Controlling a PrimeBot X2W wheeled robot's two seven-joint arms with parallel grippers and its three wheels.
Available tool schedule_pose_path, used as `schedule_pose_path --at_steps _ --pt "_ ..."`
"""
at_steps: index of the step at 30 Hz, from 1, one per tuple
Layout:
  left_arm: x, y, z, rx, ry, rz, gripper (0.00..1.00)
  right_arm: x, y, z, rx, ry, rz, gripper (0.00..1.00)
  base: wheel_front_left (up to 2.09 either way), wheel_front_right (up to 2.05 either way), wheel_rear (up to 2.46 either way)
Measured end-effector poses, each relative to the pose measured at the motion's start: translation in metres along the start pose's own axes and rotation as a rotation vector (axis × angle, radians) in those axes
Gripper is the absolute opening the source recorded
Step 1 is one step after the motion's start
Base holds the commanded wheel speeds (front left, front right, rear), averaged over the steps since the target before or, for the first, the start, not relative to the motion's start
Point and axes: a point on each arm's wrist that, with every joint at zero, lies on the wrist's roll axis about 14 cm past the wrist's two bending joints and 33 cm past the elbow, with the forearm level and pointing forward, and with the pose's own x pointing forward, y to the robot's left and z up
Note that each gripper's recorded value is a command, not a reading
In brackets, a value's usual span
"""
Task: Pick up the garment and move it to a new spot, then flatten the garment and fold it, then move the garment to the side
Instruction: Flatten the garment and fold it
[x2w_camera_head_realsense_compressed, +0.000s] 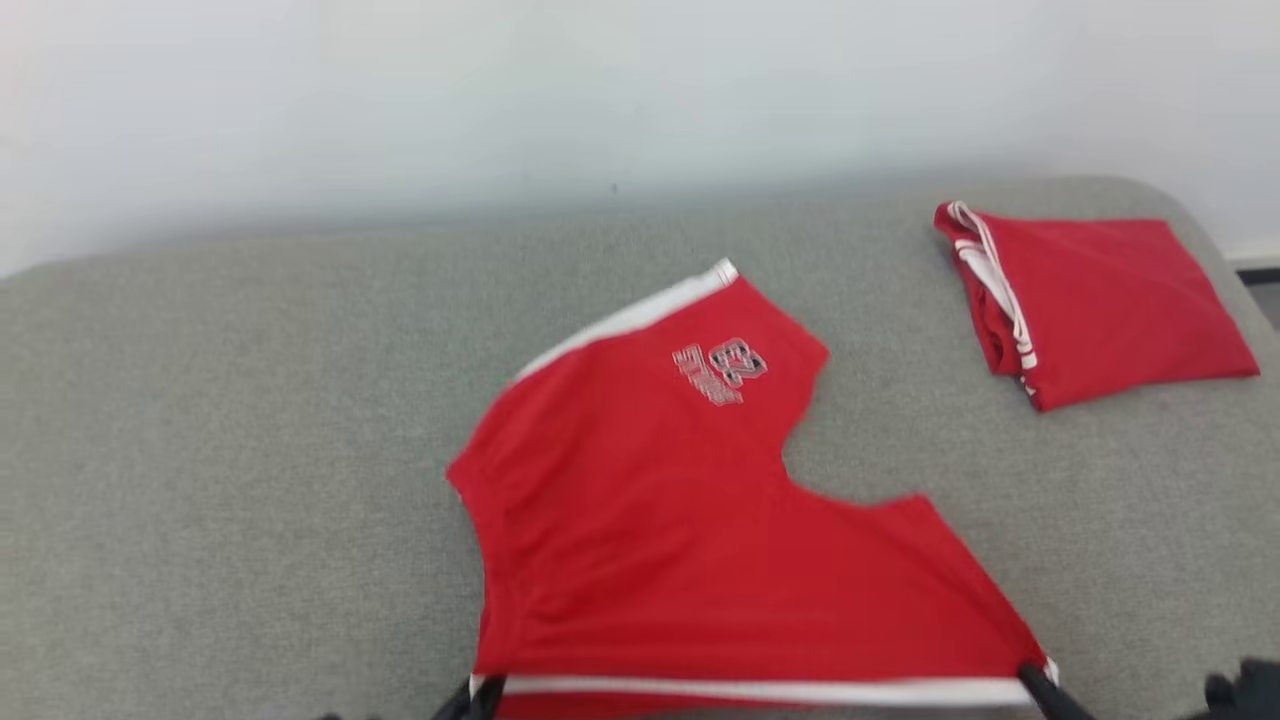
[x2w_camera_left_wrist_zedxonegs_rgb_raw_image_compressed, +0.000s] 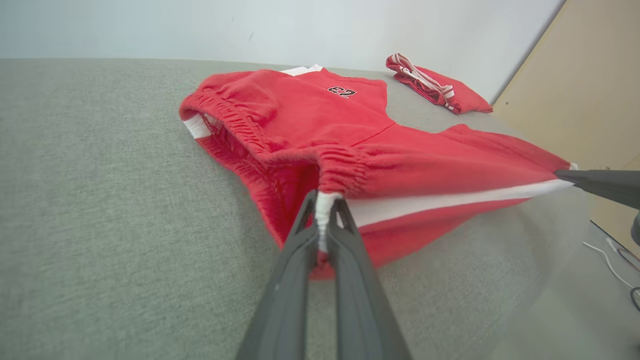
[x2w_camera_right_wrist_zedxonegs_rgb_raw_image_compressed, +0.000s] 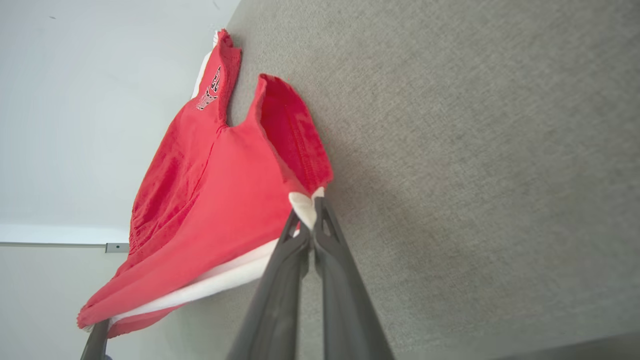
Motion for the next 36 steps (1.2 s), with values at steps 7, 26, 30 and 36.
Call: schedule_pose_path --at_steps 7,26,30,36 --pt "-0.035 -0.002 -0.016 -0.003 0.014 0.035 0.00 -0.038 -0.011 -0.020 0.091 0.019 0.013 0.00 0.00 0.00 0.00" --pt "-0.020 -0.012 0.021 0.029 -0.132 0.018 0.00 0.027 0.061 0.028 0.018 -0.038 0.183 0.00 0.00 0.00 0.00" --pt "-0.008 -0.008 0.030 0.033 -0.150 0.027 0.00 0.053 0.087 0.047 -0.032 -0.038 0.207 0.00 0.00 0.00 0.00" --pt "0.015 0.002 0.048 0.024 -0.186 0.038 0.00 0.092 0.124 0.065 -0.098 -0.022 0.229 0.00 0.00 0.00 0.00"
